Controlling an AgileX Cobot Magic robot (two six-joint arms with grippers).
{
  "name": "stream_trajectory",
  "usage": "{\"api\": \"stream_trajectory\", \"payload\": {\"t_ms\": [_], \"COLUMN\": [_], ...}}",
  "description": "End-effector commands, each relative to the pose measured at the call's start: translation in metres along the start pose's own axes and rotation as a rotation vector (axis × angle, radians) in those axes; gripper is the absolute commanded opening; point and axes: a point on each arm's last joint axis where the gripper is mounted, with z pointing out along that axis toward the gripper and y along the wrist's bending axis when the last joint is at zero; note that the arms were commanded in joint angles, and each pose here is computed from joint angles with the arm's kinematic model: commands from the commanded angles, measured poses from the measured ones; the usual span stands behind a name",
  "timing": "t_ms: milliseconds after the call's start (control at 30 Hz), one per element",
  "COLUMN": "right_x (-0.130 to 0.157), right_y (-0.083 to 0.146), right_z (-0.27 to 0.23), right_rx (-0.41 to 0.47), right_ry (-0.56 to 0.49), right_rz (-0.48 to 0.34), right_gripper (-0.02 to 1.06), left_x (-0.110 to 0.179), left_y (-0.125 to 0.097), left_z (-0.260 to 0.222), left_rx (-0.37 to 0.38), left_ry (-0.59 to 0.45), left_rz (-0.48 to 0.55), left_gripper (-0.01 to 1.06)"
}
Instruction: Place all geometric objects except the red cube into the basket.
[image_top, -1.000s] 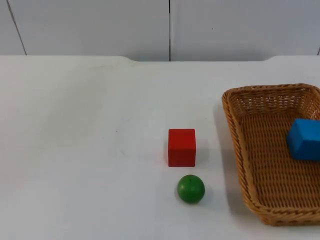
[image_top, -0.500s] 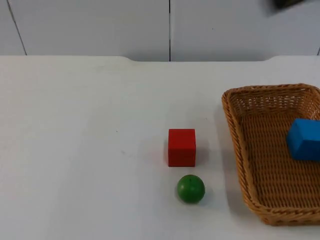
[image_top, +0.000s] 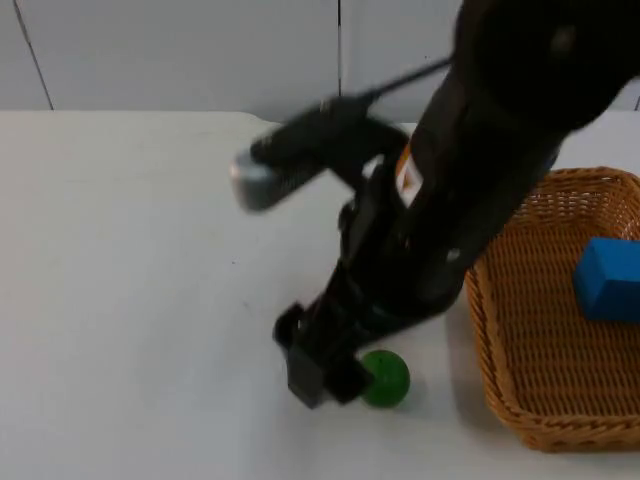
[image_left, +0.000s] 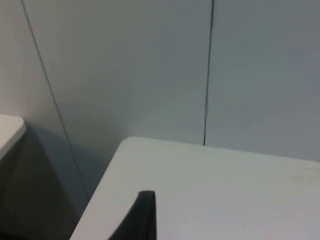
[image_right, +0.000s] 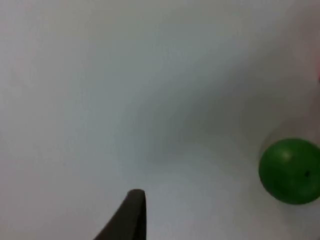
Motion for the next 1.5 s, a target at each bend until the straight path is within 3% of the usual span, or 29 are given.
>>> {"api": "stream_trajectory", "payload": {"t_ms": [0, 200, 400, 533, 933, 1033, 1067, 1100, 1167, 1200, 1400, 1467], "right_x": [-0.001, 0.007, 0.007, 0.017, 0.018, 0.02, 0.02, 0.02, 0.019, 0.018, 0.005, -0.011], "right_y": [-0.004, -0.021, -0.026, -0.026, -0.039, -0.048, -0.048, -0.049, -0.049, -0.049, -0.044, -0.041], "right_z": [0.009, 0.046, 0.058, 0.083, 0.091, 0.09, 0.09, 0.09, 0.09, 0.091, 0.068, 0.027], "right_rx": [0.014, 0.039, 0.028, 0.022, 0.033, 0.041, 0.041, 0.044, 0.046, 0.045, 0.043, 0.045], "right_ry": [-0.001, 0.052, 0.037, 0.109, 0.092, 0.095, 0.095, 0.095, 0.09, 0.082, -0.007, -0.138], "right_rz": [0.018, 0.021, 0.021, 0.021, 0.063, 0.087, 0.087, 0.08, 0.076, 0.09, 0.089, 0.09], "right_gripper": [1.03, 1.03, 1.03, 1.03, 1.01, 0.76, 0.76, 0.58, 0.12, 0.0, 0.01, 0.01], "left_x": [0.0, -0.001, -0.001, -0.003, -0.002, -0.002, -0.002, -0.002, -0.002, -0.002, -0.003, -0.003], "left_y": [-0.003, -0.003, -0.007, -0.007, -0.008, -0.008, -0.008, -0.008, -0.009, -0.009, -0.01, -0.01], "left_z": [0.003, 0.003, 0.003, 0.003, 0.005, 0.007, 0.007, 0.008, 0.01, 0.01, 0.014, 0.015], "left_rx": [0.018, 0.019, 0.041, 0.044, 0.043, 0.044, 0.044, 0.044, 0.044, 0.046, 0.05, 0.049], "left_ry": [-0.006, -0.015, -0.021, -0.039, -0.03, -0.028, -0.028, -0.026, -0.022, -0.025, -0.028, -0.024], "left_rz": [0.0, 0.013, 0.034, 0.037, 0.039, 0.04, 0.04, 0.04, 0.042, 0.042, 0.044, 0.044], "left_gripper": [0.98, 0.98, 0.98, 0.98, 0.98, 0.98, 0.98, 0.98, 0.98, 0.98, 0.98, 0.98]}}
